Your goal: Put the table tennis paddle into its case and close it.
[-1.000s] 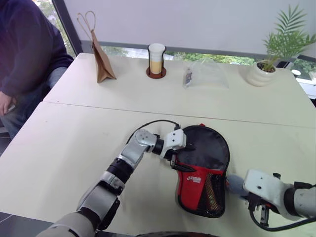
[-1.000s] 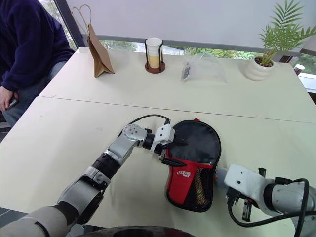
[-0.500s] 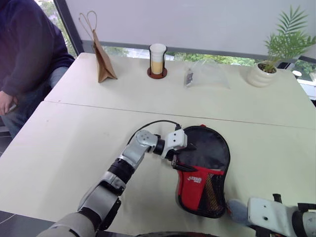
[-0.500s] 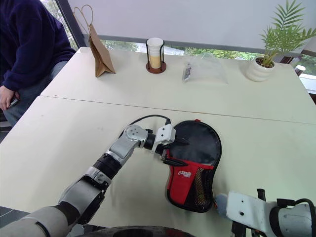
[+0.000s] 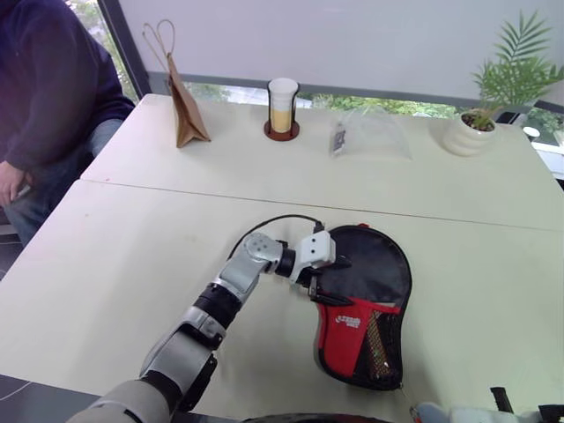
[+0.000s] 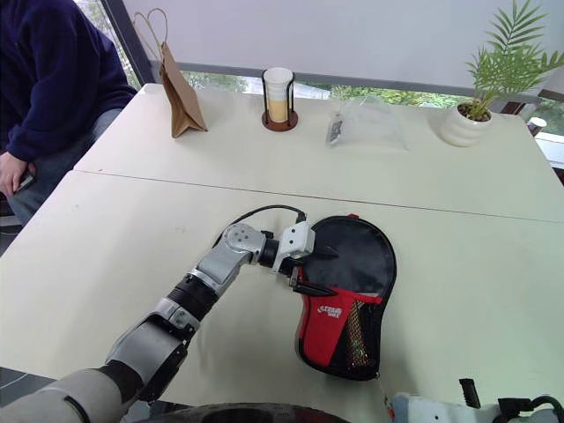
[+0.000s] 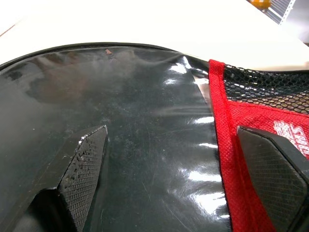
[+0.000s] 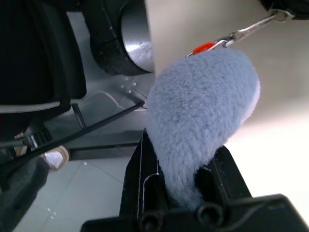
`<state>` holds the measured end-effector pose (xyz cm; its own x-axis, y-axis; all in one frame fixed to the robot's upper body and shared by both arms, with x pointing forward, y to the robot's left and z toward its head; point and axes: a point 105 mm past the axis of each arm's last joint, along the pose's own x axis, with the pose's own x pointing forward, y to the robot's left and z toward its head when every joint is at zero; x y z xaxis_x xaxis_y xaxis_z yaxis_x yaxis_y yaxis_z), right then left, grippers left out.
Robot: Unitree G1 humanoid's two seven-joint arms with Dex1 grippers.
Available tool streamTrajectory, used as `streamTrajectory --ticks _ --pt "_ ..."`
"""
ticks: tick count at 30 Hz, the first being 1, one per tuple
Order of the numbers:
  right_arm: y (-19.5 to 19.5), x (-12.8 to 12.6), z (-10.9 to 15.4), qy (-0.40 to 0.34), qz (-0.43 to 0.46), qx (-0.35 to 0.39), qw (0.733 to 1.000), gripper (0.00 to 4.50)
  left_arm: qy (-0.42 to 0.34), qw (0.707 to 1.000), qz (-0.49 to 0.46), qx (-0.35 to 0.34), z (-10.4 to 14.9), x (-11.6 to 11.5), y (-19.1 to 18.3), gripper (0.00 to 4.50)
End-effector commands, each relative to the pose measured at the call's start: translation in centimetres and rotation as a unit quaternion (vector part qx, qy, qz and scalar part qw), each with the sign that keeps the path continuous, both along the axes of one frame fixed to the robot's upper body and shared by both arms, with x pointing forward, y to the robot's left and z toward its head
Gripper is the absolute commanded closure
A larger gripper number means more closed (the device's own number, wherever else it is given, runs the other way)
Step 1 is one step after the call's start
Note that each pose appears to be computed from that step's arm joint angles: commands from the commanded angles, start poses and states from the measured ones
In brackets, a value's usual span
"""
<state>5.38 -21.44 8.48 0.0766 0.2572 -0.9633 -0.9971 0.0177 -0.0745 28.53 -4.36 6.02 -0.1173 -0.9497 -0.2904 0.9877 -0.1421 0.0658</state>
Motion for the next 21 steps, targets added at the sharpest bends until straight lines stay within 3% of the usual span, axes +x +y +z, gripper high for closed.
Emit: streamTrajectory --ticks 1,5,13,17,21 --pt "0.1 -1.6 -0.2 0.048 0.005 0.002 0.999 4.49 0.042 0.997 0.027 0.051 -3.0 0.0 1.3 0.00" --pt "-0.3 -0.9 0.2 0.034 -0.007 -0.003 0.999 4.49 0.040 0.998 0.026 0.051 -2.9 0.1 1.2 0.00" --pt "-0.8 4.8 1.7 -0.055 -0.033 0.006 0.998 4.49 0.037 0.998 0.024 0.048 -2.8 0.3 0.8 0.00" --pt "-1.1 6.2 1.7 -0.063 -0.021 -0.005 0.998 4.49 0.034 0.998 0.024 0.047 -2.7 0.4 0.7 0.00" --pt "-1.0 6.8 1.9 -0.053 -0.011 -0.002 0.999 2.67 0.030 0.998 0.034 0.042 -2.4 0.8 0.9 0.00"
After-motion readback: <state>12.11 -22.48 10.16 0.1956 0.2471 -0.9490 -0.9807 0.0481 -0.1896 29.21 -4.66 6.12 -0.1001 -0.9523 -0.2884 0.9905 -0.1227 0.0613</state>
